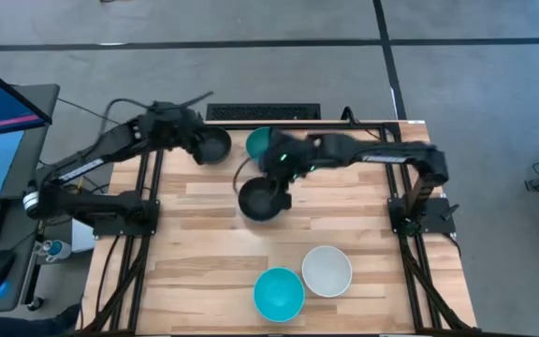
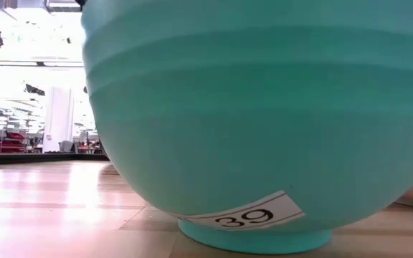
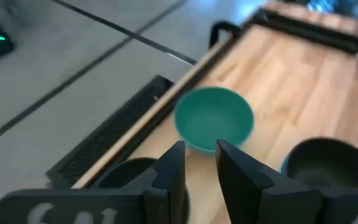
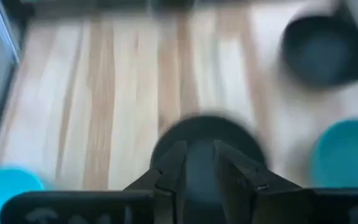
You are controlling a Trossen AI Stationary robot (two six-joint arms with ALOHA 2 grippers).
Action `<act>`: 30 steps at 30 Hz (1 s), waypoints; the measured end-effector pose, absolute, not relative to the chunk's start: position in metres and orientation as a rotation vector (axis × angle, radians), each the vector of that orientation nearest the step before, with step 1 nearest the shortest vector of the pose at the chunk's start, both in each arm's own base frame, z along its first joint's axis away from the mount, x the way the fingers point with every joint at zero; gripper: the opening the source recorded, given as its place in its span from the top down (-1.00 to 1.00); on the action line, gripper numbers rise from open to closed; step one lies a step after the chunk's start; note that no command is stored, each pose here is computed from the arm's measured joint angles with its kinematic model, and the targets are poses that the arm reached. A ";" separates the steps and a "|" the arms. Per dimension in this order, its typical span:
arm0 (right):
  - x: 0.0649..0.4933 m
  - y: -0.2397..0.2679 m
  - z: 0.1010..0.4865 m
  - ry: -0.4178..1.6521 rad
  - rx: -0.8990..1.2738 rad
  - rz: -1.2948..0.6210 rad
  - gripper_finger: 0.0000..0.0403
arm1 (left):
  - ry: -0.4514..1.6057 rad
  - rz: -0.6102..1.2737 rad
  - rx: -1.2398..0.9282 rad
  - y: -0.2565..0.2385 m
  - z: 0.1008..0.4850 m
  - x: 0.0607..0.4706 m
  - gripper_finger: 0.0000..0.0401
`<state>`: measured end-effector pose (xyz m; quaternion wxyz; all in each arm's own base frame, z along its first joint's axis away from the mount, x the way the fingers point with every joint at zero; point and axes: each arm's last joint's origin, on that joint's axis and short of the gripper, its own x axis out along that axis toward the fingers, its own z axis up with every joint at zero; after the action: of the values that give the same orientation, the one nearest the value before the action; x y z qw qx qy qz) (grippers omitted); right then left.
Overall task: Nest bowls inside each other
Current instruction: Stack the green bowl on the bottom black bowl
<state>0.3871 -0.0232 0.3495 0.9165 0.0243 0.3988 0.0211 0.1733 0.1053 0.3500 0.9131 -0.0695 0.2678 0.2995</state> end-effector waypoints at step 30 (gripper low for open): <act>0.369 -0.082 0.383 0.397 0.045 -0.213 0.50 | 0.675 0.405 -0.513 0.213 0.197 0.277 0.60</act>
<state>0.3686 -0.0818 0.3826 0.9745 0.0221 0.1969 -0.1056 0.2773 0.2130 0.1970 0.8917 -0.2471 0.3250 0.1953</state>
